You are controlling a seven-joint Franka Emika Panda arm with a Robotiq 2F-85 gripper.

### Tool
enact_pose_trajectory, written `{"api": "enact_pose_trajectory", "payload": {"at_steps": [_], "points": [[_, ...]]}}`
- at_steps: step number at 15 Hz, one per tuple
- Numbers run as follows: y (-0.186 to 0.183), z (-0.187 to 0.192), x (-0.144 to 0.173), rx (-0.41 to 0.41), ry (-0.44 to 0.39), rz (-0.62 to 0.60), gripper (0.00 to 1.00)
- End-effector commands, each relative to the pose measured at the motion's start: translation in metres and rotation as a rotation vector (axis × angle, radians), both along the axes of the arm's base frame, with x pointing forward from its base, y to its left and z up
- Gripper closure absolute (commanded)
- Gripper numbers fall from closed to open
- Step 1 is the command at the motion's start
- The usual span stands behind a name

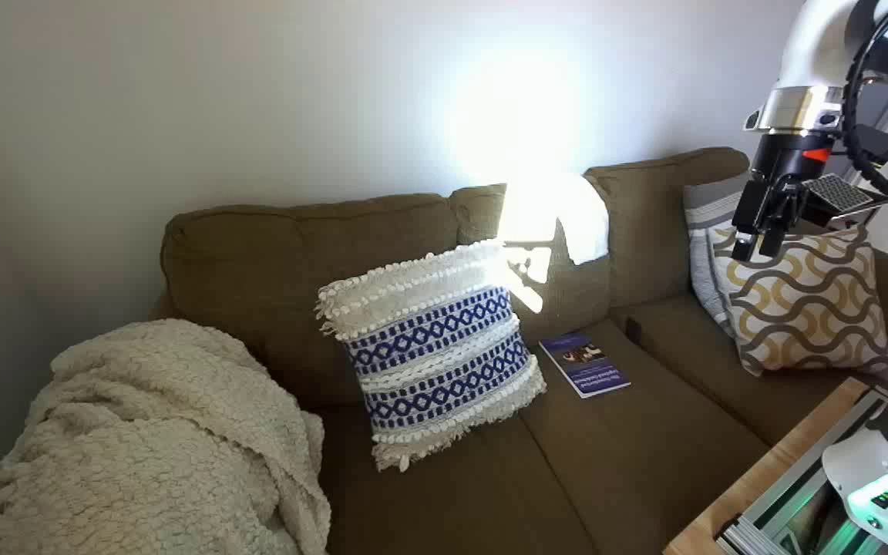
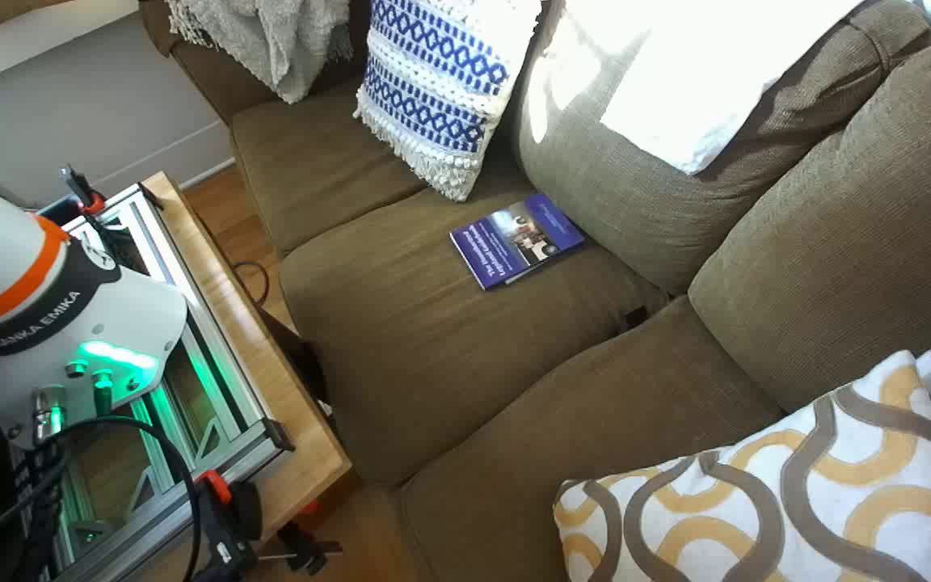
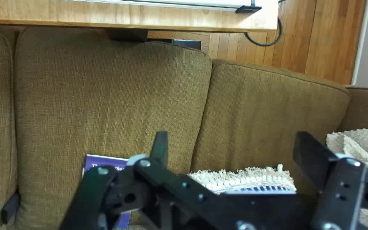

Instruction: Pick up the black remote and put it on the middle cushion of the couch

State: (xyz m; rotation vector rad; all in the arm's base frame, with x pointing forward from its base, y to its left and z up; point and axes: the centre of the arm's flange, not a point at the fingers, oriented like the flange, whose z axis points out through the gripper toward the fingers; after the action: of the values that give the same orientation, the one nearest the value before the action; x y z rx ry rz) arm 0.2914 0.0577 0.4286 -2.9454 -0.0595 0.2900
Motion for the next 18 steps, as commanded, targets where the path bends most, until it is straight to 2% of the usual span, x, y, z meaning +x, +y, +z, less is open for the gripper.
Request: {"api": "enact_pose_trajectory", "payload": {"at_steps": [1, 7, 9, 13, 18], "points": [[0.000, 0.000, 0.000, 0.000, 0.000, 0.000, 0.00], [0.000, 0.000, 0.000, 0.000, 0.000, 0.000, 0.00], [-0.031, -0.008, -0.016, 0.056, 0.022, -0.145, 0.00], [-0.098, -0.031, -0.037, 0.092, 0.057, -0.330, 0.00], [-0.202, -0.051, -0.052, 0.110, 0.008, -0.633, 0.00]]}}
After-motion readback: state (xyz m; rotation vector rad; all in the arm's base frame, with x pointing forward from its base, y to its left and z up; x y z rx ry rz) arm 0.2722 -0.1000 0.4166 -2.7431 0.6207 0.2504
